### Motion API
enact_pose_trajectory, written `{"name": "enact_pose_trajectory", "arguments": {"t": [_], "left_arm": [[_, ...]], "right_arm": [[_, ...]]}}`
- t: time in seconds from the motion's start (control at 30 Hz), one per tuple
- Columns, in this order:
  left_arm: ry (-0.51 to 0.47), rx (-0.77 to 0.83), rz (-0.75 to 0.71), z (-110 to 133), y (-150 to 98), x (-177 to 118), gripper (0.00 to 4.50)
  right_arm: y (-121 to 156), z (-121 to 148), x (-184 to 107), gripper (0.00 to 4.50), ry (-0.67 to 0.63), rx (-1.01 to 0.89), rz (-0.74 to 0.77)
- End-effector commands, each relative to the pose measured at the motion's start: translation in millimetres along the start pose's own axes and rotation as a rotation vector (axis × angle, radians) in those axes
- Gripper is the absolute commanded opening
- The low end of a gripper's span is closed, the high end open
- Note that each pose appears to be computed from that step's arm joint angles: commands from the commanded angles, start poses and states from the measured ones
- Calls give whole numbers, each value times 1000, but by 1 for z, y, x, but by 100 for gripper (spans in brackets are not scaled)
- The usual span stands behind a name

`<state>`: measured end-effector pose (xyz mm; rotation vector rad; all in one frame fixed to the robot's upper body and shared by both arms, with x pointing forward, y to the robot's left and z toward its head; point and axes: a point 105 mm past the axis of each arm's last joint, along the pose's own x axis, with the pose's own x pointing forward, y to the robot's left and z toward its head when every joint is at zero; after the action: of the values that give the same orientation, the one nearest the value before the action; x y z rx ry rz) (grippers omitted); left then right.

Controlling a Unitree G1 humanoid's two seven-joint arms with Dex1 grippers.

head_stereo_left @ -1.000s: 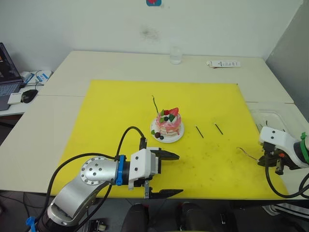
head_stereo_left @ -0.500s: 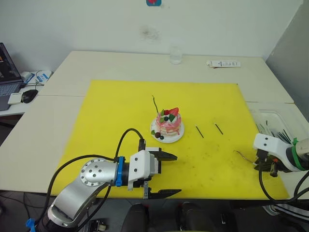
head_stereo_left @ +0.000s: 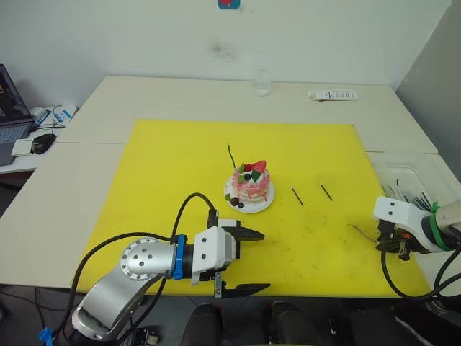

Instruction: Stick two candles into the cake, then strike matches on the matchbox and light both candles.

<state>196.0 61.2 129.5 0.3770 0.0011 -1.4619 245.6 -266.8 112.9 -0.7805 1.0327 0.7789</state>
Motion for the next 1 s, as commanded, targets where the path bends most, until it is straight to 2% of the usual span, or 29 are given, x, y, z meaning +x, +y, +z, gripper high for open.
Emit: {"name": "enact_pose_trajectory", "arguments": {"t": [0.03, 0.17, 0.27, 0.37, 0.5, 0.6, 0.67, 0.77, 0.87, 1.0], "left_arm": [[-18, 33, -9, 5, -2, 1, 450], [-11, 32, -2, 2, -1, -2, 450], [-12, 17, 30, 2, 1, -8, 450], [-41, -29, 107, 7, 8, -17, 450], [-66, -80, 215, 14, 23, -32, 450], [-72, -77, 293, 20, 33, -43, 450], [-102, -103, 358, 26, 43, -50, 450], [-161, -146, 459, 36, 63, -61, 450], [-171, -154, 481, 43, 74, -68, 450], [-175, -178, 479, 47, 79, -71, 450]], "right_arm": [[-2, 3, -1, 3, -9, -2, -11], [-6, 9, -9, 3, -46, 21, -20], [-10, 22, -25, 3, -127, 53, -31], [-8, 57, -44, 3, -347, 63, -16], [-2, 106, -57, 3, -666, 51, -42], [7, 154, -64, 3, -1031, 34, -67], [12, 179, -65, 3, -1213, 46, -106], [16, 205, -56, 3, -1351, 82, -142], [17, 221, -45, 3, -1464, 128, -181], [19, 226, -29, 3, -1500, 137, -193]]}}
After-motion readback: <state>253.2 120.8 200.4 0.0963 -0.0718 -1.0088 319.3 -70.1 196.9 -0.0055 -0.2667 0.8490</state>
